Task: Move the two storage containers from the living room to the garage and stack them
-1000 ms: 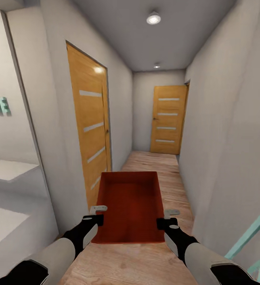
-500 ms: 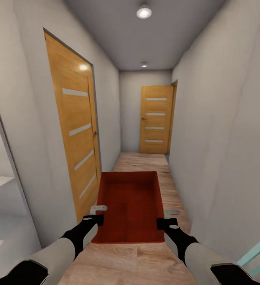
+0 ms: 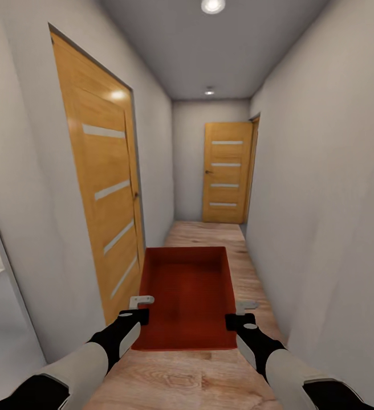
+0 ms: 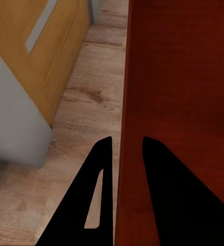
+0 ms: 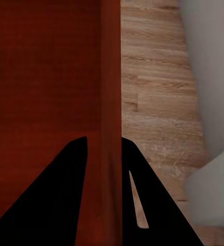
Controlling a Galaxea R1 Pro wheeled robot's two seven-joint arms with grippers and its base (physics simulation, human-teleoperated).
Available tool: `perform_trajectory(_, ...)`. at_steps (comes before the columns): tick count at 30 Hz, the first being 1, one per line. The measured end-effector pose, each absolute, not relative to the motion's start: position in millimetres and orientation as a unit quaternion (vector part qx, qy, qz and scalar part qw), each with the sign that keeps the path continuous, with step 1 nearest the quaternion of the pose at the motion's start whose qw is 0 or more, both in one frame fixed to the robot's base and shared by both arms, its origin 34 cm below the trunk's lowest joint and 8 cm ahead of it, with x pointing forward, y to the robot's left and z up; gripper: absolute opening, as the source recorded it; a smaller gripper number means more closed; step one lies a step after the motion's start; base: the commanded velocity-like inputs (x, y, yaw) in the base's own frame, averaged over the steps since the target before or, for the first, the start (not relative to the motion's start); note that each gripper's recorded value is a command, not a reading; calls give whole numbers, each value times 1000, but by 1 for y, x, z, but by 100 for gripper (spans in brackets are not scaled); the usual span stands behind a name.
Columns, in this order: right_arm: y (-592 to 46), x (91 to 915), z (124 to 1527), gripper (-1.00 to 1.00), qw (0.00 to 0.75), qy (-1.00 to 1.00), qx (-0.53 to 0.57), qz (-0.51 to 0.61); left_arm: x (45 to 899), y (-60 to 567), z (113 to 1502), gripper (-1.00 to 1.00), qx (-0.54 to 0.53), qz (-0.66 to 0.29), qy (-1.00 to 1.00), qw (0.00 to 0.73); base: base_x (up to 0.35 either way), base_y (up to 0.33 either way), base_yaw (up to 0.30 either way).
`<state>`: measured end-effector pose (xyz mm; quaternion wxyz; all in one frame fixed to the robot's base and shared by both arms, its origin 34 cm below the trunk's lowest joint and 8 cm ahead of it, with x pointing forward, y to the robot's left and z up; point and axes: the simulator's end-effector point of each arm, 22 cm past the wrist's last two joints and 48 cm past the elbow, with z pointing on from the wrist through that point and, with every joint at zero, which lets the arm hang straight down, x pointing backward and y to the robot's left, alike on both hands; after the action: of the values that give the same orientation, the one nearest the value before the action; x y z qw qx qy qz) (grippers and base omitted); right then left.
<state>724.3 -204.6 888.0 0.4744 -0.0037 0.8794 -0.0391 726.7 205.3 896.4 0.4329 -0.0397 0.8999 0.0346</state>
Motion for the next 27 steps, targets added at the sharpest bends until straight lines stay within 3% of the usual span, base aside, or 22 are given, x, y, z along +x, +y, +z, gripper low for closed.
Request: perform_trajectory(27,-205,724,888,-100,475,879,-4,-39,727,205,896,-100,-40,34,899,434,322,0,0)
